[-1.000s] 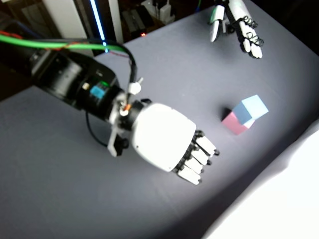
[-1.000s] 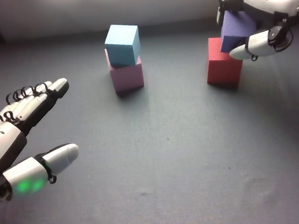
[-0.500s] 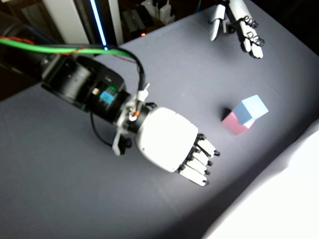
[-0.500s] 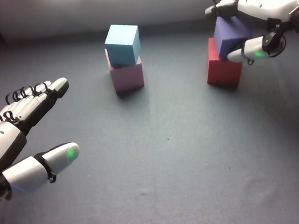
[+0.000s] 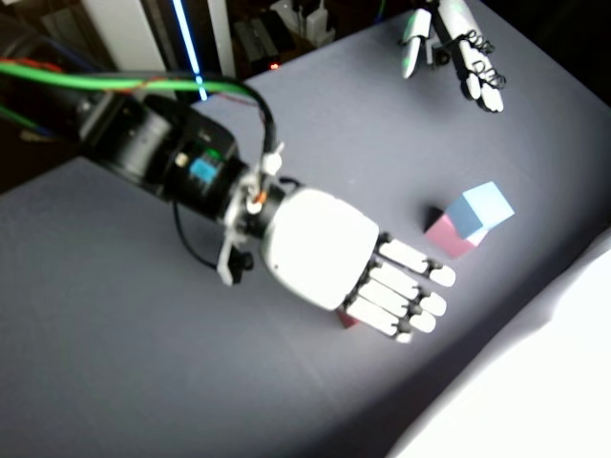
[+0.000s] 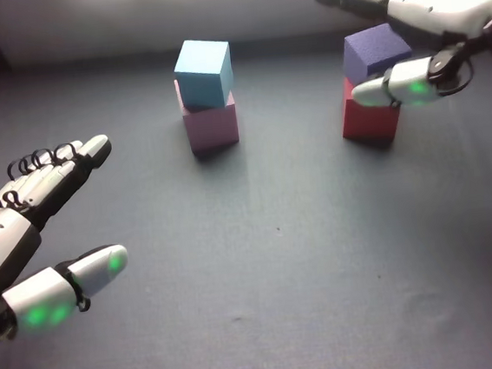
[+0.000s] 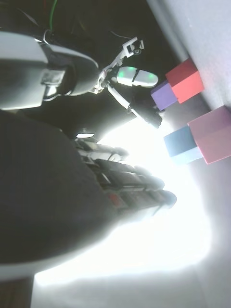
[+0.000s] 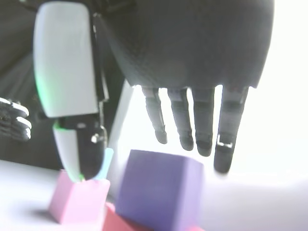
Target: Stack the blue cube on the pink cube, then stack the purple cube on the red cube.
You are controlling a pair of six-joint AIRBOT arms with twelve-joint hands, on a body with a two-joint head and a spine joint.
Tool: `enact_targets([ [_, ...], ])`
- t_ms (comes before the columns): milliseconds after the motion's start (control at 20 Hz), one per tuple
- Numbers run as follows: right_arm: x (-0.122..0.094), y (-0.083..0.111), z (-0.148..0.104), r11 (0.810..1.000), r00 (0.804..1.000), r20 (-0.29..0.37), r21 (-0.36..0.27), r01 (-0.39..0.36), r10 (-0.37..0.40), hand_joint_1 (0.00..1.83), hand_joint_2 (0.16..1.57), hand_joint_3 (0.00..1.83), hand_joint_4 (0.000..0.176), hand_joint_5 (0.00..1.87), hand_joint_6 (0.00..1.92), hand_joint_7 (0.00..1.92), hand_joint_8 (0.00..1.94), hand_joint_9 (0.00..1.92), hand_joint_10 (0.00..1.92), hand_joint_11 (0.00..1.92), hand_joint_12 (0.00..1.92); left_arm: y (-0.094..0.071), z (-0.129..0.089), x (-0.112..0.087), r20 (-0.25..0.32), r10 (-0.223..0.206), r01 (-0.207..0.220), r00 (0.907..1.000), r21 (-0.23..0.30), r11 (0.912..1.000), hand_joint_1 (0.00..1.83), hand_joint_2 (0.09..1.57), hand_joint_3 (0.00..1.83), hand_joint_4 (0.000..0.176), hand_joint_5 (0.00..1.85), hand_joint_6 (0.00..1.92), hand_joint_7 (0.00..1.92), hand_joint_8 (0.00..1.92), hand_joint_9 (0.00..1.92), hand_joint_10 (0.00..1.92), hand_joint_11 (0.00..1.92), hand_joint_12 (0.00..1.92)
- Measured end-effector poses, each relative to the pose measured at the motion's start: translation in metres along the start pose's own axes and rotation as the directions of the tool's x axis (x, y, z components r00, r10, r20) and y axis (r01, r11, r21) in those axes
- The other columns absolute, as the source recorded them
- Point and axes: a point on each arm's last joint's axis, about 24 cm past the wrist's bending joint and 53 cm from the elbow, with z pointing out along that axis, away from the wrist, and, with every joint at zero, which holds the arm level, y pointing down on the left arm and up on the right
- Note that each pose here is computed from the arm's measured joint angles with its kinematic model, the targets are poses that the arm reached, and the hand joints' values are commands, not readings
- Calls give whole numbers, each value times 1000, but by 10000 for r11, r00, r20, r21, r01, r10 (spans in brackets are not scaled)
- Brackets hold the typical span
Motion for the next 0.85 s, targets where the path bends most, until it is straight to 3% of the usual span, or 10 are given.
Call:
enact_targets([
  [50, -5, 3, -6, 9998, 9998, 181, -133, 122, -120, 739, 1056, 47, 142, 0, 0, 0, 0, 25, 12, 7, 639, 0, -1, -1, 117, -82, 82, 9999, -23, 10000, 487, 1278, 0, 176, 0, 0, 0, 0, 0, 0, 0, 0],
  [100, -7, 5, -14, 9994, 9993, 290, -246, 239, -231, 697, 1064, 17, 124, 0, 0, 0, 0, 28, 21, 1, 1106, 0, -3, -2, 157, -66, 66, 9999, -5, 10000, 495, 1281, 0, 176, 0, 0, 0, 0, 0, 0, 0, 0],
  [150, -7, 11, -29, 9975, 9980, 404, -507, 502, -482, 711, 1047, 9, 115, 0, 0, 0, 0, 5, 3, 0, 541, -2, -5, -4, 235, -79, 78, 9997, 34, 10000, 485, 1274, 0, 176, 0, 0, 0, 0, 0, 0, 0, 0],
  [200, -6, 15, -38, 9958, 9971, 469, -670, 630, -599, 663, 1062, 11, 139, 0, 0, 0, 0, 0, 0, 0, 107, -3, -7, -5, 291, -112, 111, 9995, 26, 9999, 478, 1274, 0, 167, 0, 0, 0, 0, 0, 0, 0, 0],
  [500, -15, 26, -114, 9815, 9819, 1459, -1306, 1400, -1206, 530, 1100, 22, 154, 0, 0, 0, 0, 0, 0, 0, 0, -15, -14, -23, 826, -9, -21, 9966, 363, 9993, 475, 1288, 3, 161, 0, 0, 0, 0, 0, 0, 0, 0],
  [550, -20, 22, -127, 9823, 9793, 1635, -1237, 1403, -1193, 471, 1111, 25, 172, 0, 0, 0, 0, 0, 0, 0, 0, -20, -14, -25, 901, 12, -59, 9959, 517, 9986, 441, 1285, 2, 165, 0, 0, 0, 0, 0, 0, 0, 0],
  [600, -26, 19, -142, 9838, 9757, 1901, -1197, 1336, -1094, 450, 1120, 26, 144, 0, 0, 0, 0, 0, 0, 0, 0, -25, -15, -28, 1024, 20, -91, 9947, 696, 9975, 420, 1291, 4, 161, 0, 0, 0, 0, 0, 0, 0, 0],
  [650, -27, 19, -146, 9845, 9746, 2000, -1211, 1270, -1011, 414, 1138, 31, 65, 0, 0, 0, 0, 0, 0, 0, 0, -28, -15, -30, 1052, 40, -122, 9944, 776, 9969, 409, 1279, 0, 154, 0, 0, 0, 0, 0, 0, 0, 0],
  [750, -31, 20, -164, 9845, 9716, 2196, -1296, 1182, -877, 436, 1156, 31, 79, 0, 0, 0, 0, 0, 0, 0, 0, -41, -17, -36, 1188, 173, -310, 9928, 1149, 9929, 406, 1285, 1, 123, 0, 0, 0, 0, 0, 0, 0, 0],
  [850, -42, 27, -180, 9799, 9628, 2540, -1488, 1328, -919, 447, 1190, 40, 50, 0, 0, 0, 0, 0, 0, 0, 0, -58, -16, -49, 1326, 829, -1021, 9877, 1453, 9841, 538, 1271, 0, 152, 0, 0, 0, 0, 3, 1, 50, 24],
])
